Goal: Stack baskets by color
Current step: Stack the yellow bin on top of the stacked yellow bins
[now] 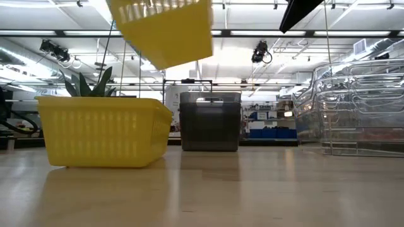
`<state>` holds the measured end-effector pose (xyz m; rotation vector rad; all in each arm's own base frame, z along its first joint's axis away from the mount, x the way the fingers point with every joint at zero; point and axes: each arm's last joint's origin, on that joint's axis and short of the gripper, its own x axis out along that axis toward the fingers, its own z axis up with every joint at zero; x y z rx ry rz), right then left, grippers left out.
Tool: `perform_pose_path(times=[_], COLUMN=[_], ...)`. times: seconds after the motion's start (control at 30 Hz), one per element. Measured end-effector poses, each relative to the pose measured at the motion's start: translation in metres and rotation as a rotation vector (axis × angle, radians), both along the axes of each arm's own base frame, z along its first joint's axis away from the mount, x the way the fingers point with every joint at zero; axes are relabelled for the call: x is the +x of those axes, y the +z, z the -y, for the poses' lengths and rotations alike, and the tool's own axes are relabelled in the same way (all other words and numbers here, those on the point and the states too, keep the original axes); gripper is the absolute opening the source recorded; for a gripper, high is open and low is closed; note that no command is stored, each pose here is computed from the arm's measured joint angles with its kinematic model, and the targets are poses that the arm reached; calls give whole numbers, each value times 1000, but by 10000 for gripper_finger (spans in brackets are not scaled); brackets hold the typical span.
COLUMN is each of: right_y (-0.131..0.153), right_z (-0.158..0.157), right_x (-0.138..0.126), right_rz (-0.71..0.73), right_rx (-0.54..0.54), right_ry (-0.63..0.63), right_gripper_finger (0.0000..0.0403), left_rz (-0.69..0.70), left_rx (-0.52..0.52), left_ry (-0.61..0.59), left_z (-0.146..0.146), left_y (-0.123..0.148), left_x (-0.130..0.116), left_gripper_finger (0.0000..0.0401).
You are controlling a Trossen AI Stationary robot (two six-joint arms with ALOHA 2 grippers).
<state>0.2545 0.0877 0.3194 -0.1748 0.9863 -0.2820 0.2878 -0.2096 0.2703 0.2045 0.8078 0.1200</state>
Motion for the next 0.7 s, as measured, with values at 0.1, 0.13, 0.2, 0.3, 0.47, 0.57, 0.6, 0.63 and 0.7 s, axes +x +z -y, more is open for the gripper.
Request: perform_pose_path(times=[0.1, 0.13, 0.2, 0.3, 0.47, 0.57, 0.6, 0.63, 0.7], right_y=[1, 1, 1, 1, 1, 1, 1, 1, 1], right_z=[-2, -2, -2, -2, -2, -1, -2, -2, -2], right_x=[0, 1, 1, 1, 1, 1, 1, 1, 1], right_rz=[13, 15, 18, 17, 20, 22, 21, 20, 21], right_rx=[3, 4, 6, 5, -13, -25, -26, -26, -26], right_ry=[3, 4, 5, 4, 4, 3, 5, 7, 6], right_gripper_finger=[122, 122, 122, 122, 122, 122, 122, 122, 122], left_rz=[-32, -35, -53, -82, -116, -135, -142, -147, -147], left_rx=[24, 24, 31, 41, 61, 69, 69, 71, 69], left_ry=[34, 43, 55, 78, 88, 104, 109, 111, 118], left_z=[0, 0, -1, -2, -3, -5, -6, -7, -7], left_y=[-3, -3, -5, -6, -18, -28, -31, -33, -35], left_x=[-7, -9, -11, -15, -22, -25, -26, -27, -27], left_gripper_finger=[6, 6, 6, 6, 5, 5, 5, 5, 5])
